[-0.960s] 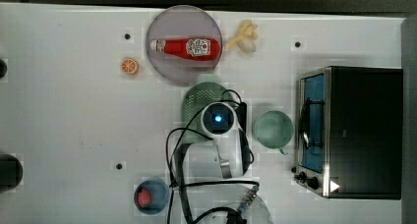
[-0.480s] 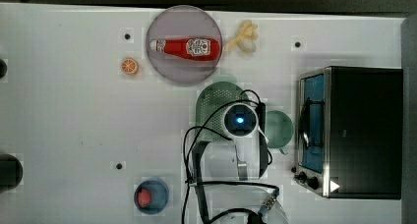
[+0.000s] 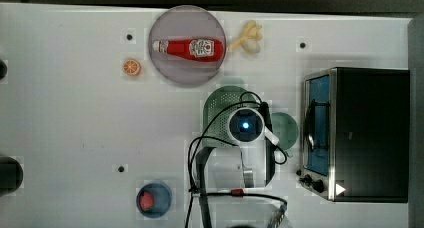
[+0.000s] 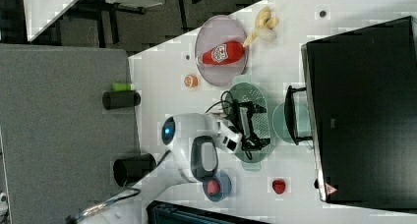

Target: Drag strainer left to right.

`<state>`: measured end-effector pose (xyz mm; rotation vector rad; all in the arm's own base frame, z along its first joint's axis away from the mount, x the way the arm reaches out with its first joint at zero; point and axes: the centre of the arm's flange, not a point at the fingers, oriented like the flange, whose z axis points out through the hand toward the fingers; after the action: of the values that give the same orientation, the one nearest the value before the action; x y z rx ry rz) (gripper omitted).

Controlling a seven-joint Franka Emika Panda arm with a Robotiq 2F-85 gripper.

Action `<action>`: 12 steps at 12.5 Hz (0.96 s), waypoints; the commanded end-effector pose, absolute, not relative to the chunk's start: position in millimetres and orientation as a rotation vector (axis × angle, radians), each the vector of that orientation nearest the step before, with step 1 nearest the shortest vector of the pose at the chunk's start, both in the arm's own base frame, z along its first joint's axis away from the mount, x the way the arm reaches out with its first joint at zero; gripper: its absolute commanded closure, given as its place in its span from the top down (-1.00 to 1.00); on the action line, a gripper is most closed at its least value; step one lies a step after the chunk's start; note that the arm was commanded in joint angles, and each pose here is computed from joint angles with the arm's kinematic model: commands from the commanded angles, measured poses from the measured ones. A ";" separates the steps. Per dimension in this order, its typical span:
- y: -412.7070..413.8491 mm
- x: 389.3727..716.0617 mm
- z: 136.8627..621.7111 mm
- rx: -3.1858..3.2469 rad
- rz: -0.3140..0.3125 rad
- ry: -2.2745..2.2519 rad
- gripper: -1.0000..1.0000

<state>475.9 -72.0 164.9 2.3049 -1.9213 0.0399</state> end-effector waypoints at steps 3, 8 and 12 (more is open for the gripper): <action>-14.2 511.9 310.5 2.472 0.217 -1.713 1.00; -9.8 489.5 425.0 2.600 -0.029 -1.574 1.00; -6.1 470.4 531.9 2.806 0.026 -1.406 1.00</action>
<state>468.6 -4.6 513.6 2.7041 -1.5489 0.0279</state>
